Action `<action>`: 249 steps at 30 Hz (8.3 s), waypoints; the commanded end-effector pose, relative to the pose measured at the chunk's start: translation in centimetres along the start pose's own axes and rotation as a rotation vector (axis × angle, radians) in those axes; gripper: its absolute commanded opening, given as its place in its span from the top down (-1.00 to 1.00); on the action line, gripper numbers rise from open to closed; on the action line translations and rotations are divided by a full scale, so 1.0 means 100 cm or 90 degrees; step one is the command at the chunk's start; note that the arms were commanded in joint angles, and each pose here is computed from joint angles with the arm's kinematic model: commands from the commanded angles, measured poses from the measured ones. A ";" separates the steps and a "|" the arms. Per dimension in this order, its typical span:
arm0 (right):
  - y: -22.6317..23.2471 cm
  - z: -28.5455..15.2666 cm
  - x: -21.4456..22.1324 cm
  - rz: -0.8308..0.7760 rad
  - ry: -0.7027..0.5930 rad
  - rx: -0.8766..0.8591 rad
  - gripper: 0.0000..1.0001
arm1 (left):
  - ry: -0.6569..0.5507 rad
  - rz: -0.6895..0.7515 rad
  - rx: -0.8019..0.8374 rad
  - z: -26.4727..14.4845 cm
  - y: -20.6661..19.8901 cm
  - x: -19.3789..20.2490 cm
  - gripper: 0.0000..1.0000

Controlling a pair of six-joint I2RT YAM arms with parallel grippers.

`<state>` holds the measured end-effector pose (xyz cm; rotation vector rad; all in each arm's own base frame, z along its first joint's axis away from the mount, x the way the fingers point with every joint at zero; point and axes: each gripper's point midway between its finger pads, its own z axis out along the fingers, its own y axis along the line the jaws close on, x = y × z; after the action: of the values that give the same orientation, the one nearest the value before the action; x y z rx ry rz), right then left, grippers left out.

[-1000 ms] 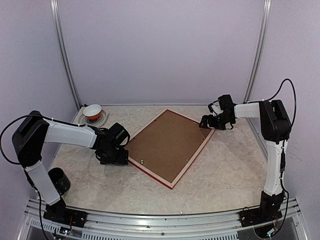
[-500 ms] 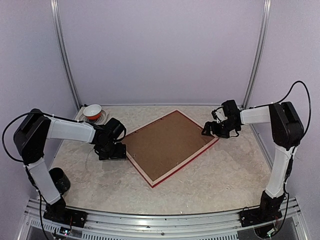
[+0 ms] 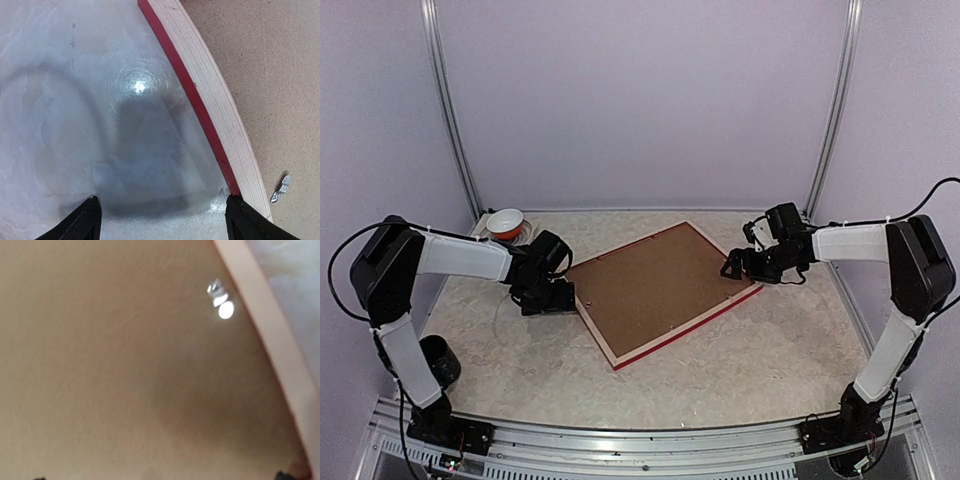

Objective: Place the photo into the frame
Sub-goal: Rotate the photo frame at the center of the board, then press the fastener onto the backboard, then place the photo frame at the center of the board.

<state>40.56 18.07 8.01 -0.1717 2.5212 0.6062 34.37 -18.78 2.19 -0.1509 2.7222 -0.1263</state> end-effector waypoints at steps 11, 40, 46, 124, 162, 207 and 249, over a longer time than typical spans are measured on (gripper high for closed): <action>-0.018 -0.018 -0.040 -0.012 -0.067 0.115 -0.98 | -0.049 -0.024 0.021 -0.013 -0.002 -0.036 -0.73; -0.021 0.032 -0.009 0.016 0.012 -0.011 -0.98 | -0.020 -0.034 0.030 0.008 0.002 -0.023 -0.75; -0.003 0.018 0.008 0.007 0.014 -0.030 -0.98 | -0.012 -0.035 0.034 0.012 0.002 -0.019 -0.75; -0.036 0.049 -0.018 -0.071 0.080 0.165 -0.34 | -0.019 -0.060 0.084 0.004 -0.002 -0.016 -0.76; -0.033 0.050 -0.018 -0.093 0.075 0.187 -0.17 | -0.014 -0.059 0.081 0.007 0.000 -0.013 -0.76; -0.016 0.057 -0.012 -0.133 0.076 0.182 0.44 | -0.024 -0.061 0.080 0.001 0.000 -0.018 -0.76; 0.008 0.031 -0.028 -0.018 0.026 -0.022 -0.65 | -0.016 -0.079 0.005 0.011 0.036 -0.007 -0.72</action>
<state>44.61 19.95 7.47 -0.2315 2.5549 0.5879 35.14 -15.24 2.25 -0.3089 2.6655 -0.1750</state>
